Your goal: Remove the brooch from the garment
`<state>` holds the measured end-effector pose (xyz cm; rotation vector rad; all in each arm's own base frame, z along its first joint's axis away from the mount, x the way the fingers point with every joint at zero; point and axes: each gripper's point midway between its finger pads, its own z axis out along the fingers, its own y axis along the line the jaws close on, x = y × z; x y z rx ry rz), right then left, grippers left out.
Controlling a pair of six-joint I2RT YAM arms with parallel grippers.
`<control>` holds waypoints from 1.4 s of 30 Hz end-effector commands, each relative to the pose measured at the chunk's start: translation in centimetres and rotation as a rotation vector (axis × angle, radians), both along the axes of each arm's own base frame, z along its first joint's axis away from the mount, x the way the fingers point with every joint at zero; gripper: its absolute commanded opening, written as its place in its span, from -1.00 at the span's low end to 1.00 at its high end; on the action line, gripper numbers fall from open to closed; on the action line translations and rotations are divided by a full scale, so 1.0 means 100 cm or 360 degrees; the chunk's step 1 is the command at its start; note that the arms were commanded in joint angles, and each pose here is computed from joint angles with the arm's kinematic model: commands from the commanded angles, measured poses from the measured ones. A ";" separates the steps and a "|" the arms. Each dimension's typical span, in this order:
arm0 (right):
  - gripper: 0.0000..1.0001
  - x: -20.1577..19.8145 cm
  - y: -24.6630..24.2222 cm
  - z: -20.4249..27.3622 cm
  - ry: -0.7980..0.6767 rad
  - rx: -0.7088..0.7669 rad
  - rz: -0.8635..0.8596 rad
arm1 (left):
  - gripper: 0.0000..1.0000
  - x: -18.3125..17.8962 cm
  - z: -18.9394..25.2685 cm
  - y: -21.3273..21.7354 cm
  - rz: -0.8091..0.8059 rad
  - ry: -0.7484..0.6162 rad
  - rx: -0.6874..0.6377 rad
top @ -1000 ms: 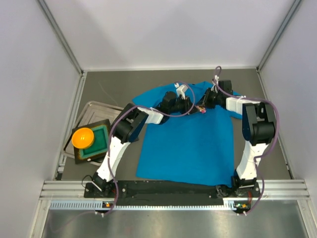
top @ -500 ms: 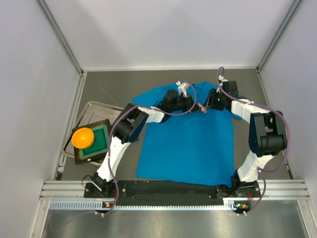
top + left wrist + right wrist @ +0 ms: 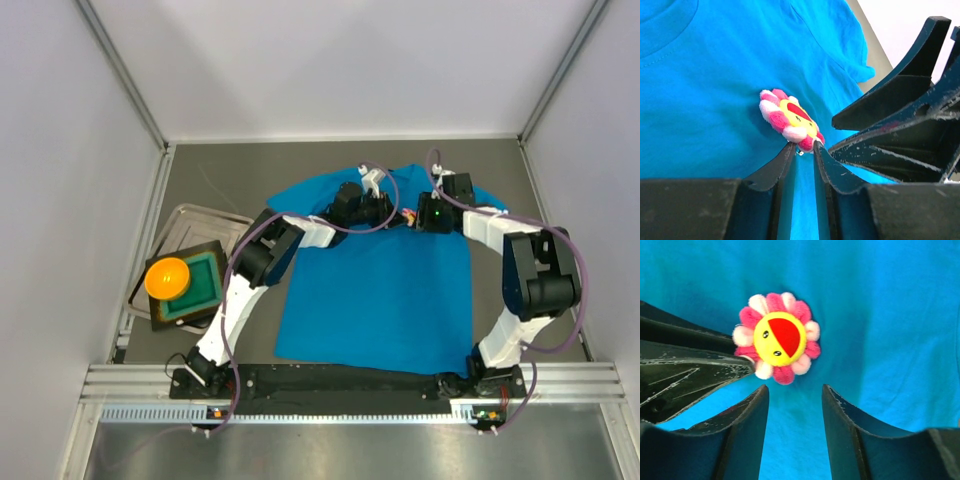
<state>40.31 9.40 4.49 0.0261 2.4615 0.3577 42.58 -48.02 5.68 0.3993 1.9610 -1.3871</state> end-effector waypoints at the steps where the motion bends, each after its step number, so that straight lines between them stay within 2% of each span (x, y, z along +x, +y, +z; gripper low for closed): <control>1: -0.04 0.006 0.004 0.026 -0.0154 -0.0070 0.0045 | -0.49 0.002 0.023 -0.011 -0.0028 -0.0077 -0.0077; 7: 0.06 0.007 0.011 0.023 -0.0148 -0.0183 0.0087 | -0.48 0.002 0.027 -0.011 -0.0028 -0.0095 -0.0075; 11: 0.13 0.014 0.008 0.021 -0.0148 -0.0350 0.0099 | -0.49 0.002 0.026 -0.011 -0.0029 -0.0094 -0.0066; 15: 0.14 0.022 0.008 0.021 -0.0169 -0.0451 0.0138 | -0.48 0.002 0.026 -0.011 -0.0029 -0.0094 -0.0066; 31: 0.08 0.045 0.031 0.016 -0.0157 -0.0620 0.0211 | -0.47 0.000 0.031 -0.006 -0.0053 -0.0092 -0.0057; 35: 0.07 0.046 0.036 0.016 -0.0152 -0.0622 0.0224 | -0.47 0.000 0.031 0.006 -0.0031 -0.0067 -0.0056; 36: 0.07 0.045 0.036 0.017 -0.0155 -0.0623 0.0224 | -0.46 0.004 0.041 0.013 -0.0007 -0.0087 -0.0069; 42: 0.09 0.042 0.038 0.022 -0.0181 -0.0683 0.0211 | -0.48 0.013 0.037 0.053 0.0113 -0.0049 -0.0004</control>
